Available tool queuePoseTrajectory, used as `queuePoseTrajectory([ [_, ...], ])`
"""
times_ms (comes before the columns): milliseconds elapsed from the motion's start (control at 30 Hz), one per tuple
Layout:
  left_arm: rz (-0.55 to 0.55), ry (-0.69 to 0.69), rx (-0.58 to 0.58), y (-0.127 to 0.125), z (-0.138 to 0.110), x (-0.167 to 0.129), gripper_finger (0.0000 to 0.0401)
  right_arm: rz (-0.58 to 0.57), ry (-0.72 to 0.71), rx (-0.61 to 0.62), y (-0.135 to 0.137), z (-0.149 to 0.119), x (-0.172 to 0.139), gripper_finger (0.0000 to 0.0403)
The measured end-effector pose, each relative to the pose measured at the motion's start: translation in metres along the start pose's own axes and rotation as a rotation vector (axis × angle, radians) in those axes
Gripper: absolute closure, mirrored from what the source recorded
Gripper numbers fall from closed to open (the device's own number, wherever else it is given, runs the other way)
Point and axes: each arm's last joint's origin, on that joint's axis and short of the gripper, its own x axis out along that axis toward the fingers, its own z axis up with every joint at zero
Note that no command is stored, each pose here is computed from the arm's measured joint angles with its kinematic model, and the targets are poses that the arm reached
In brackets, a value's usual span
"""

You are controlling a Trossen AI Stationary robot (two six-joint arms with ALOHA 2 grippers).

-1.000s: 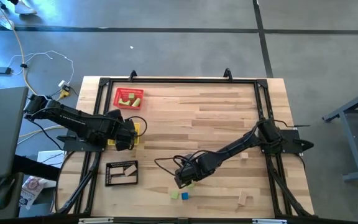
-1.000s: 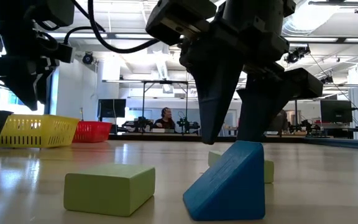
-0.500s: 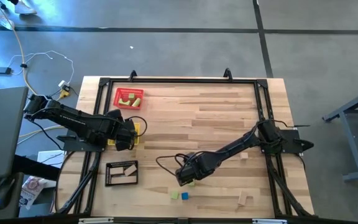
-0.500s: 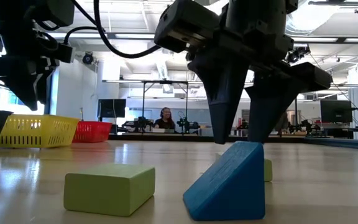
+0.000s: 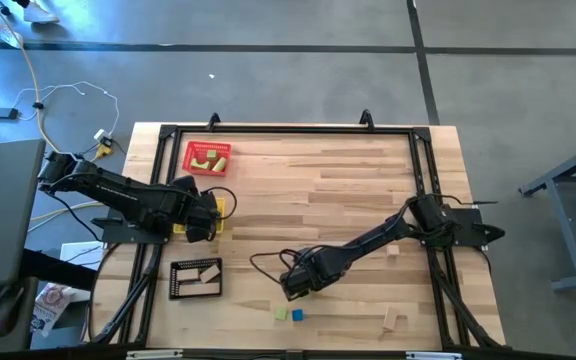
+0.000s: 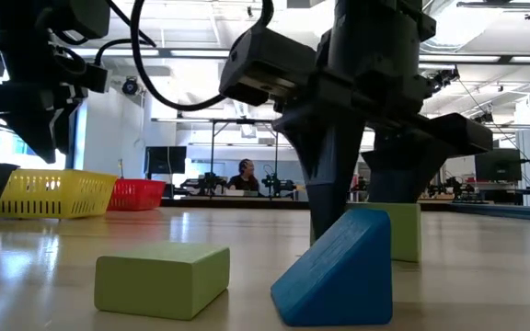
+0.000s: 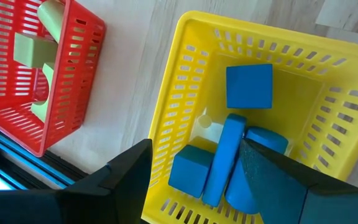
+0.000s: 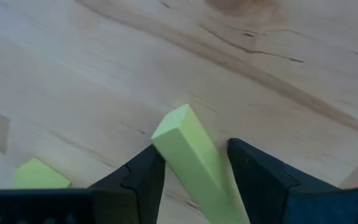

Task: Sort & place blocks by color
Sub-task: Put the rectangular green block into the red basket

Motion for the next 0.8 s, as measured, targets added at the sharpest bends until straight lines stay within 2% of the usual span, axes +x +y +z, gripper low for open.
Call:
queuePoseTrajectory([
  [133, 0.000, -0.001, 0.000, 0.000, 0.000, 0.000, 0.0174, -0.022, 0.000, -0.031, -0.002, 0.000, 0.000, 0.0260],
  [367, -0.002, -0.005, -0.002, 0.000, 0.000, 0.000, 0.0174, -0.037, -0.013, -0.146, -0.003, 0.003, 0.000, 0.0374],
  [533, -0.008, -0.016, -0.008, -0.001, 0.002, 0.000, 0.0174, -0.031, -0.068, -0.243, 0.002, 0.012, -0.005, 0.0368],
  [633, -0.014, -0.027, -0.004, -0.001, 0.003, 0.000, 0.0174, -0.025, -0.148, -0.291, 0.007, 0.032, -0.011, 0.0359],
  [800, -0.014, -0.028, -0.004, -0.001, 0.003, 0.000, 0.0174, -0.001, -0.206, -0.424, 0.014, 0.067, -0.027, 0.0373],
])
